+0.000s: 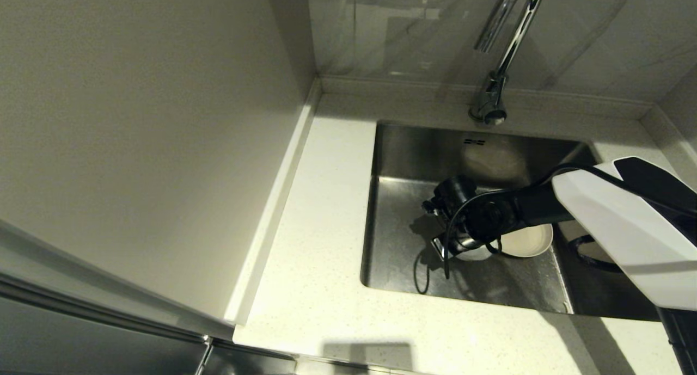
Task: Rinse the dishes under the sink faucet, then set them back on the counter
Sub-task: Turn on the faucet
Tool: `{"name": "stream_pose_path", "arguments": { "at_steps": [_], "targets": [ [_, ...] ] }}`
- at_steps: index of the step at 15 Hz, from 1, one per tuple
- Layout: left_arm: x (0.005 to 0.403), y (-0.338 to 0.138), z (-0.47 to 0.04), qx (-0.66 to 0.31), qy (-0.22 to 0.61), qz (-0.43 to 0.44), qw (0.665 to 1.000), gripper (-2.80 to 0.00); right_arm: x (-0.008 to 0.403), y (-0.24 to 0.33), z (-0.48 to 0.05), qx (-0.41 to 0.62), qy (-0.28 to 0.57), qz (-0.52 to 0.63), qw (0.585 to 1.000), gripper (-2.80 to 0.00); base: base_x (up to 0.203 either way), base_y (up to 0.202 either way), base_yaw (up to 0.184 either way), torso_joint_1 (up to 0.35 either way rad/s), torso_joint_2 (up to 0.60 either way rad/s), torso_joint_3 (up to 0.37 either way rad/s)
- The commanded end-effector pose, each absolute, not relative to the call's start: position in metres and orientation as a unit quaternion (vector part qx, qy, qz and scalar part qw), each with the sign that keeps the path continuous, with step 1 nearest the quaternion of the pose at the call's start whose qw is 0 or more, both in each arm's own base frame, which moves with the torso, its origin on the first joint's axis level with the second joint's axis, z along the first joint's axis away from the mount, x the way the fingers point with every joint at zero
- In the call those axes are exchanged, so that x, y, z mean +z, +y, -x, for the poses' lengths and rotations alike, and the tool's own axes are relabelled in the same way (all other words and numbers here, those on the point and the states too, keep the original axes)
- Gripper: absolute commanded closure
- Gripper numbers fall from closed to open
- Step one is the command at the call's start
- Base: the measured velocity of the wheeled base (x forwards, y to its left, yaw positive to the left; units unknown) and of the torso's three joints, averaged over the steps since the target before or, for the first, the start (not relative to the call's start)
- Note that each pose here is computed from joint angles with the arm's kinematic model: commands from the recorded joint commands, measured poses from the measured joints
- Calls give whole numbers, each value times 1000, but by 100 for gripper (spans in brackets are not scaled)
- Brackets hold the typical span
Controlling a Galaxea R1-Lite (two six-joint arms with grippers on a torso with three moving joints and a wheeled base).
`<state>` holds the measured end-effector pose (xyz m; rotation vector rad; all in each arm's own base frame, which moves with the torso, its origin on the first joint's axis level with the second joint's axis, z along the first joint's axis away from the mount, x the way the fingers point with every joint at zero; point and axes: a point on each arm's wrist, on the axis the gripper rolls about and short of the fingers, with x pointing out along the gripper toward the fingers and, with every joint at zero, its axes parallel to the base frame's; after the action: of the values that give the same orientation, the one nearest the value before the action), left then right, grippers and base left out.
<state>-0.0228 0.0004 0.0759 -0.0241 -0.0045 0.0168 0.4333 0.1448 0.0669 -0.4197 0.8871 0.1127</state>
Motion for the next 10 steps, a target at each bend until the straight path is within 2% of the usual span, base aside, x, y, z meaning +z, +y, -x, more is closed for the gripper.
{"name": "stream_pose_path", "arguments": {
  "at_steps": [1,9,10],
  "targets": [
    [76,0,23,8,-4,12,1000,0,44,141,-442,53,421,210,881,0,0,0,0,0,0,0],
    [76,0,23,8,-4,12,1000,0,39,141,-447,33,410,228,882,0,0,0,0,0,0,0],
    [76,0,23,8,-4,12,1000,0,42,141,-447,31,407,227,884,-280,0,0,0,0,0,0]
  ]
}}
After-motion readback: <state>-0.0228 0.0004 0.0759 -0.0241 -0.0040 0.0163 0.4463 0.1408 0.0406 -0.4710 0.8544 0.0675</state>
